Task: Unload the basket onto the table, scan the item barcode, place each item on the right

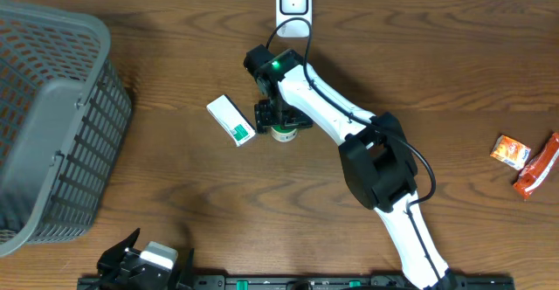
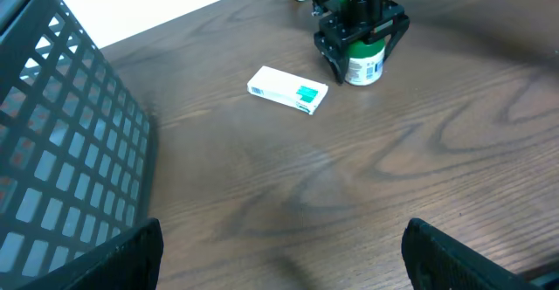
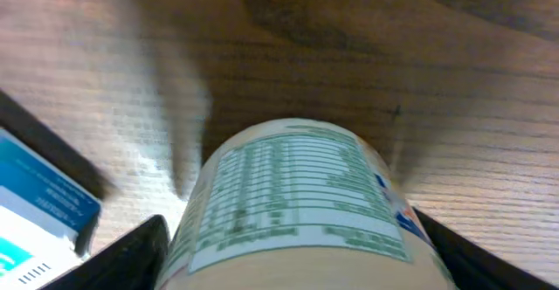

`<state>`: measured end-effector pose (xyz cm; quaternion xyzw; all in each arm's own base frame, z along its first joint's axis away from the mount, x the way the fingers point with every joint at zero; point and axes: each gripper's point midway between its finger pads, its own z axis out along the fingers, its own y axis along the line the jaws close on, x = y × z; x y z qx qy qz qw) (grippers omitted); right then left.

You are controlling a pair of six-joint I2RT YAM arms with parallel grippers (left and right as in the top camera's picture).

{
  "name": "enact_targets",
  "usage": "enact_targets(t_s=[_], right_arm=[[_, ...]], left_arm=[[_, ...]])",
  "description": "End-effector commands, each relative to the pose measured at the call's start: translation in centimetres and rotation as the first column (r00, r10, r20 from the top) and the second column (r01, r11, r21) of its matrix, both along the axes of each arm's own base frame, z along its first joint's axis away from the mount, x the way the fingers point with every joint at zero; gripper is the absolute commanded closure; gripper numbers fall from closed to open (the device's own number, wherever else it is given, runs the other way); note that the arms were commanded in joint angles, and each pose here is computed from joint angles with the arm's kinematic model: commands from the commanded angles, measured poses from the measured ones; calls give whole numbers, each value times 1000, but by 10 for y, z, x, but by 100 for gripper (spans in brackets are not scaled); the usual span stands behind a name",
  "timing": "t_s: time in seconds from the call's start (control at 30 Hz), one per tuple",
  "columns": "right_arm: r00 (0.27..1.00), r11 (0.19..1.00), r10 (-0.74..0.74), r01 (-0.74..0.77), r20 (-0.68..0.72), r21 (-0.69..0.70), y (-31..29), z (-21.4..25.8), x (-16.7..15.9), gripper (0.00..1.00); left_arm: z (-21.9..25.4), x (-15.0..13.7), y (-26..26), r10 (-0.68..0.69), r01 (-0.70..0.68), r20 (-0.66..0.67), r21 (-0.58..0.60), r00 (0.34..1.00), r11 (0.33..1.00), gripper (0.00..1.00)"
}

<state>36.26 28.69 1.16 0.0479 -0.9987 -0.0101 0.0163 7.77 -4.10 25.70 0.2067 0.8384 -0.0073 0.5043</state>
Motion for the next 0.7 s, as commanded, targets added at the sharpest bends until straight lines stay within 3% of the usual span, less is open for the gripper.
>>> enact_targets(t_s=[0.0, 0.17, 0.3, 0.5, 0.67], right_arm=[[998, 999, -54, 53, -16, -6, -2, -7, 1, 30], [997, 997, -82, 81, -14, -10, -3, -7, 1, 40], [997, 997, -77, 77, -4, -21, -5, -7, 3, 41], [998, 998, 54, -54, 20, -23, -6, -4, 10, 44], [989, 997, 80, -80, 128, -10, -6, 28, 42, 45]], left_arm=[[3, -1, -2, -12, 12, 15, -2, 1000, 1000, 14], [3, -1, -2, -12, 12, 15, -2, 1000, 1000, 14], [3, -1, -2, -11, 11, 15, -2, 1000, 1000, 14], [3, -1, -2, -12, 12, 15, -2, 1000, 1000, 14], [3, -1, -2, -11, 11, 15, -2, 1000, 1000, 14]])
